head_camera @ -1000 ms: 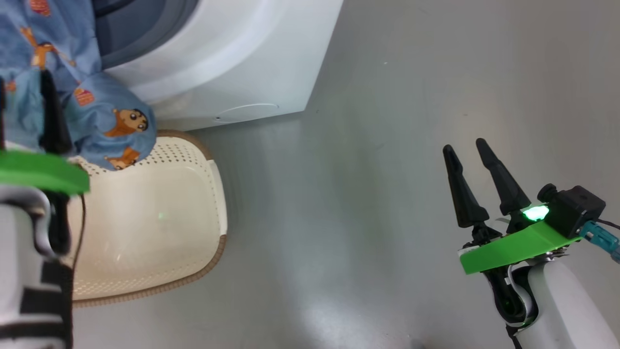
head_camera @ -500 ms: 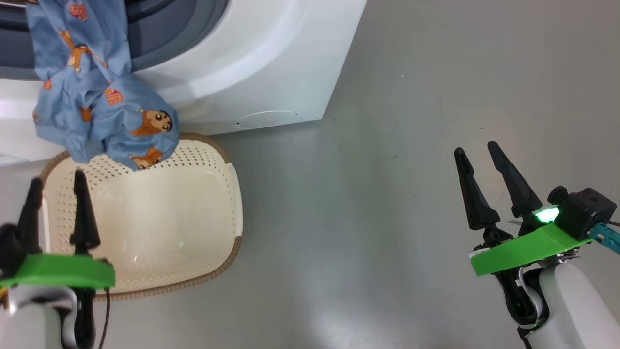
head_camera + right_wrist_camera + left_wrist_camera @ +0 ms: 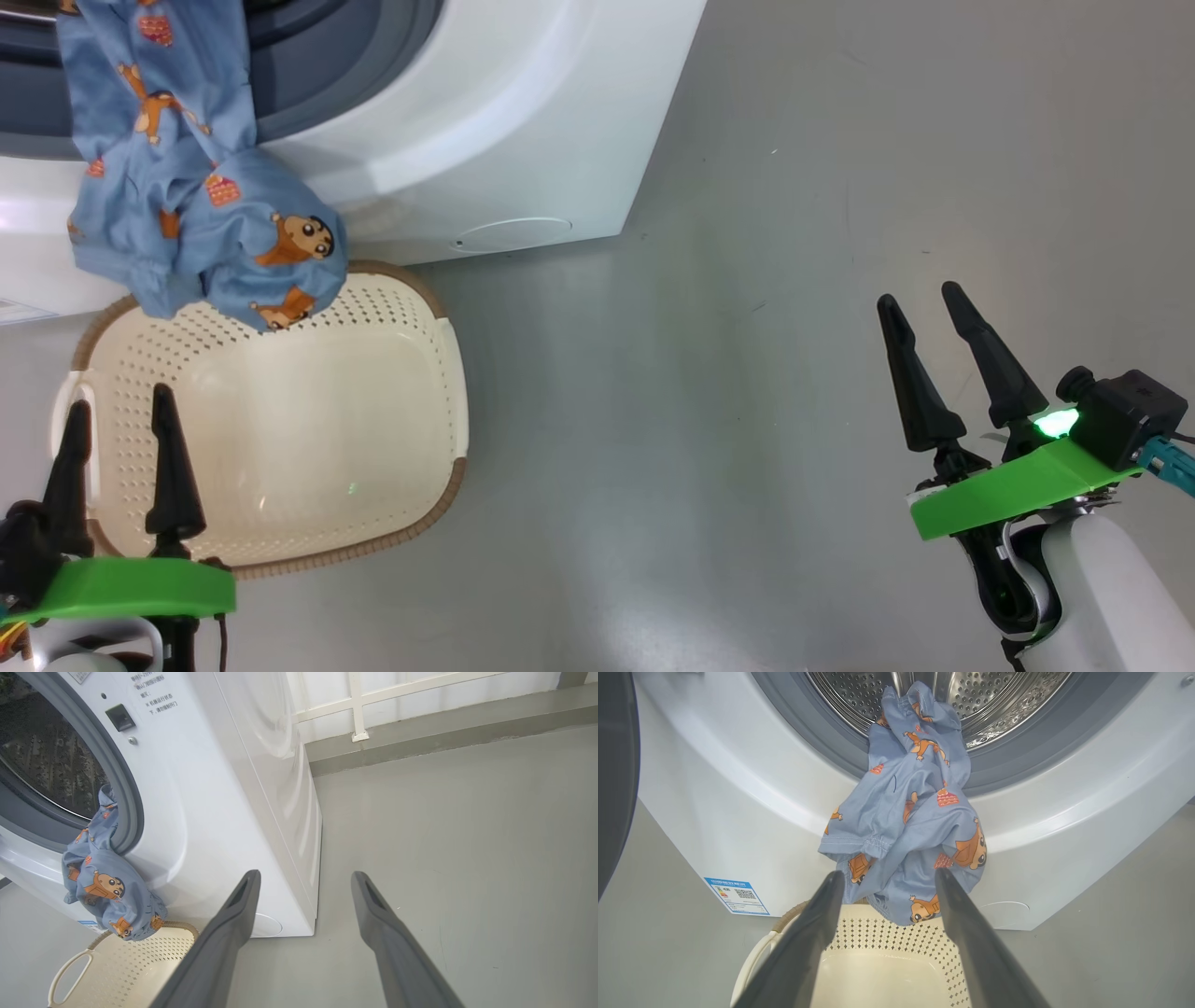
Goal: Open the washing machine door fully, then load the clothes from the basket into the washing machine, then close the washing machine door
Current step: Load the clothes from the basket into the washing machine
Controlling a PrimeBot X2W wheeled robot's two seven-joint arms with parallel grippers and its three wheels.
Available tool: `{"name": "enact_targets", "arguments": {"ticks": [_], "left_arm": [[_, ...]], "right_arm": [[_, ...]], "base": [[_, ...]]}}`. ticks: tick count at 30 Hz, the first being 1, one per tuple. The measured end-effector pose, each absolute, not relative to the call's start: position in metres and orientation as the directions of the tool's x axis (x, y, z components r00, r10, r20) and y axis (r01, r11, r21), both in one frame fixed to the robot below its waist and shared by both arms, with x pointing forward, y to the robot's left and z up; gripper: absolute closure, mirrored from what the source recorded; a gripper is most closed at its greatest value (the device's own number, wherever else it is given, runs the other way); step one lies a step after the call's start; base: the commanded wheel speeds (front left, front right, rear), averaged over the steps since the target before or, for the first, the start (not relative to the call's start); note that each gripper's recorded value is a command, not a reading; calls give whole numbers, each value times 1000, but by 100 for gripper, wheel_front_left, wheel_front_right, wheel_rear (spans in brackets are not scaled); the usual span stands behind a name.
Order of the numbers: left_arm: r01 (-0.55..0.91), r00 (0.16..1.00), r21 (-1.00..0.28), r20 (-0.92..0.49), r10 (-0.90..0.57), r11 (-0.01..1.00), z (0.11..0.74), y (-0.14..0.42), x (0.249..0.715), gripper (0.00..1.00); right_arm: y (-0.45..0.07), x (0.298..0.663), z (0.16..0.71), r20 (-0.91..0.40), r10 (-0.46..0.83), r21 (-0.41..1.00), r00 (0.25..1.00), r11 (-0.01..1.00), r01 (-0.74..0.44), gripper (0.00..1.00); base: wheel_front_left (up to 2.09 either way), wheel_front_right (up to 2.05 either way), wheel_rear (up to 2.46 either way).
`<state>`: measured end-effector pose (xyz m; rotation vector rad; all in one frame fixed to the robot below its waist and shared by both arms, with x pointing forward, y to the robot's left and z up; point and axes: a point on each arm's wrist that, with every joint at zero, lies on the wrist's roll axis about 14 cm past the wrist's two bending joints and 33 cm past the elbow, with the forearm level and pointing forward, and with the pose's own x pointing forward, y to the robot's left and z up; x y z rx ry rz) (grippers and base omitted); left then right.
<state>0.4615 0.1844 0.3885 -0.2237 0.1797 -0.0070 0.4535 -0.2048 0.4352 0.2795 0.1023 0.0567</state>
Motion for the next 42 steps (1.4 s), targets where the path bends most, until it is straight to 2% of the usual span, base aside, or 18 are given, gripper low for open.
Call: {"name": "enact_targets", "arguments": {"ticks": [7, 13, 29, 42], "left_arm": [[-9, 982, -227, -187, -34, 974, 384, 181, 462, 0], [-12, 962, -262, -267, -61, 965, 356, 170, 460, 0], [78, 912, -292, -366, -187, 953, 308, 122, 518, 0], [154, 902, -365, -327, -281, 918, 313, 70, 552, 0]], "right_arm": [[-206, 453, 434, -98, 66, 277, 993, 960, -36, 0], [-206, 453, 428, -111, 64, 279, 992, 960, -31, 0], [-205, 461, 406, -151, 58, 288, 987, 958, -12, 0], [-206, 466, 404, -151, 53, 285, 987, 958, -8, 0]], "base": [[0, 0, 0], [0, 0, 0], [0, 0, 0], [0, 0, 0]]}}
